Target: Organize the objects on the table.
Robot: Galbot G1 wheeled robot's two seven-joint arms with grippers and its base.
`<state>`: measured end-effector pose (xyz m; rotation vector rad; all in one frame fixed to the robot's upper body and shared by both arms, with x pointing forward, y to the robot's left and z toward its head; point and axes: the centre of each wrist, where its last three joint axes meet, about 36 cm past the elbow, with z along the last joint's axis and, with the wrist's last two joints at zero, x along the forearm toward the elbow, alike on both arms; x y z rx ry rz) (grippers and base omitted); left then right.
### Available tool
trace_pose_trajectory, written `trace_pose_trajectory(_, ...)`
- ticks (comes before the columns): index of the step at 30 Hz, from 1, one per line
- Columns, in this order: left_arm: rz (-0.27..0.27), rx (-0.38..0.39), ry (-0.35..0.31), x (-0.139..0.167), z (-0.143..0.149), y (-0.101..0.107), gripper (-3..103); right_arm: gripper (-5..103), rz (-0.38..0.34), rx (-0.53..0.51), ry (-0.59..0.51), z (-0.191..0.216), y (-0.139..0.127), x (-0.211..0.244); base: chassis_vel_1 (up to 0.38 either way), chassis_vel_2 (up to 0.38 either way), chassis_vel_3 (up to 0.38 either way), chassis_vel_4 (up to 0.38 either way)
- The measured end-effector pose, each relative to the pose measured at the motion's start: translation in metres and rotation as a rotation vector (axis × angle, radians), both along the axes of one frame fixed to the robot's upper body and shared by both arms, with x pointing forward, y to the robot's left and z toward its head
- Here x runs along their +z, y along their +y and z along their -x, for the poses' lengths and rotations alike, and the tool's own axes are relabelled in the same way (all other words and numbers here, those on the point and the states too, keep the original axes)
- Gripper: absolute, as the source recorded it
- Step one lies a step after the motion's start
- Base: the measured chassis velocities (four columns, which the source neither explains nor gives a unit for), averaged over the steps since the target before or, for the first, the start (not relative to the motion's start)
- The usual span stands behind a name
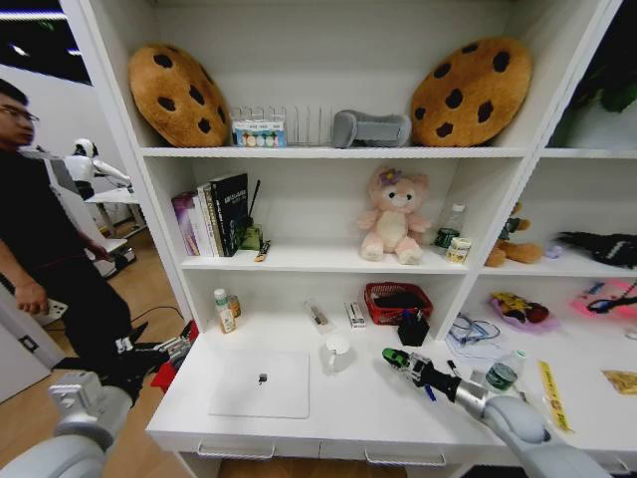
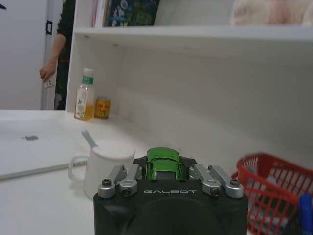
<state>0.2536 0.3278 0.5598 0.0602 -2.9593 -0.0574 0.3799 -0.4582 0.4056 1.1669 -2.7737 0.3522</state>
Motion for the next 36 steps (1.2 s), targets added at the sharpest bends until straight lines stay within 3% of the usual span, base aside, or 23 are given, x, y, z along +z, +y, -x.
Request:
trace_pose_trajectory(11, 0.000, 0.000, 0.000, 0.000, 0.000, 0.000, 100, 36, -0.127, 0.074, -0.125, -0.039, 0.029, 0.131, 0.000, 0.000, 0.000, 0.000)
trace_pose_trajectory(14, 0.000, 0.000, 0.000, 0.000, 0.000, 0.000, 100, 36, -0.146, 0.077, -0.151, -0.071, 0.027, 0.183, 0.000, 0.000, 0.000, 0.000)
trace_pose_trajectory(19, 0.000, 0.000, 0.000, 0.000, 0.000, 0.000, 100, 36, -0.148, 0.082, -0.162, -0.116, 0.031, 0.211, 0.000, 0.000, 0.000, 0.000)
trace_pose_trajectory(22, 0.000, 0.000, 0.000, 0.000, 0.000, 0.000, 100, 36, -0.153, 0.088, -0.157, -0.126, 0.035, 0.213, 0.000, 0.000, 0.000, 0.000)
trace_pose_trajectory(28, 0.000, 0.000, 0.000, 0.000, 0.000, 0.000, 100, 36, -0.201, 0.124, -0.074, -0.181, 0.067, 0.205, 0.000, 0.000, 0.000, 0.000)
trace_pose_trajectory(31, 0.000, 0.000, 0.000, 0.000, 0.000, 0.000, 100, 36, -0.216, 0.165, -0.037, -0.222, 0.096, 0.203, 0.000, 0.000, 0.000, 0.000)
trace_pose_trajectory(36, 0.000, 0.000, 0.000, 0.000, 0.000, 0.000, 100, 36, -0.211, 0.214, -0.010, -0.250, 0.134, 0.201, 0.000, 0.000, 0.000, 0.000)
